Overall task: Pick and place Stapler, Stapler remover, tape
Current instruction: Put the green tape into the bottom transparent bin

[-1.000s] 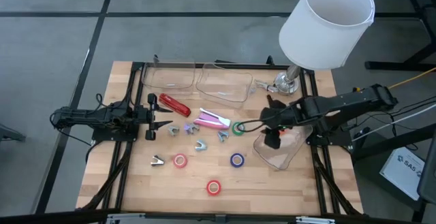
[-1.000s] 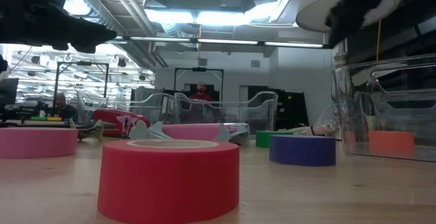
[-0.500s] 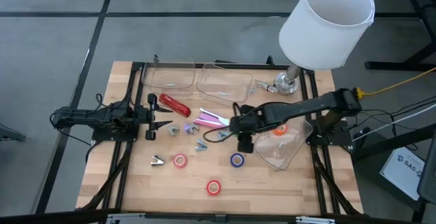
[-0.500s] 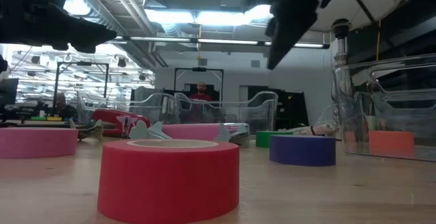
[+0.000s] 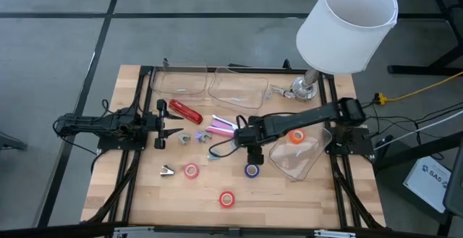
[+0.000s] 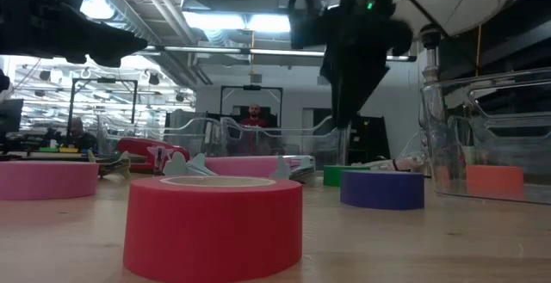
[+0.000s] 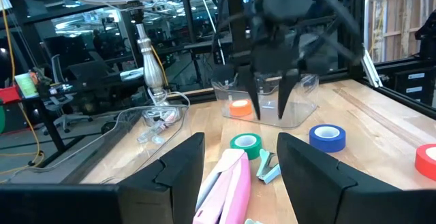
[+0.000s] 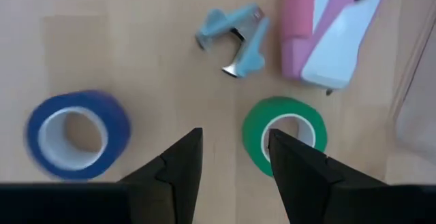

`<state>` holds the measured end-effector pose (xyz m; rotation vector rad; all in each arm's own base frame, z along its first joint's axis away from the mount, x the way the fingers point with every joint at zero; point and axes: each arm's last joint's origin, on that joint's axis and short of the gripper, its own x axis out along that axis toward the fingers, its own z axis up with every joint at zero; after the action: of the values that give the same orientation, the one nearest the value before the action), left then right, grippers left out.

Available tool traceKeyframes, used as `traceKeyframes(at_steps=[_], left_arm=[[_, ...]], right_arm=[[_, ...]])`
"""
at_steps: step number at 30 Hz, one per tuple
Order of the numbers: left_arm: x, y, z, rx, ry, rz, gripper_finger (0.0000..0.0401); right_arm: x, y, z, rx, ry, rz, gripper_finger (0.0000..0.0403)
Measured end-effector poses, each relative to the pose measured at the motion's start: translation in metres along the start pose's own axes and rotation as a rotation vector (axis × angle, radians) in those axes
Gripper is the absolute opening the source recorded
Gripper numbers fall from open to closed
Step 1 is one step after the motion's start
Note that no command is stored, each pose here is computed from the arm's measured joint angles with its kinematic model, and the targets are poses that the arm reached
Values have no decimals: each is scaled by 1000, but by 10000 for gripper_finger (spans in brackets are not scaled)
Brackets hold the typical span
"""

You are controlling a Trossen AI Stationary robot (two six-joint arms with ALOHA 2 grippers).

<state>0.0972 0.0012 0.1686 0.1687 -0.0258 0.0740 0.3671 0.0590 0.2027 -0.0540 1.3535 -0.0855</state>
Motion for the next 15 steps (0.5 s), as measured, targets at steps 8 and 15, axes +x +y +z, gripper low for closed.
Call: traceKeyframes(at_steps=[8, 15], left_arm=[[0, 0, 0, 0, 0, 0, 182], [0, 0, 0, 0, 0, 0, 182]], right_arm=[[33, -13, 2, 89, 93, -41, 170], [50, -22, 2, 180, 132, -80, 170]])
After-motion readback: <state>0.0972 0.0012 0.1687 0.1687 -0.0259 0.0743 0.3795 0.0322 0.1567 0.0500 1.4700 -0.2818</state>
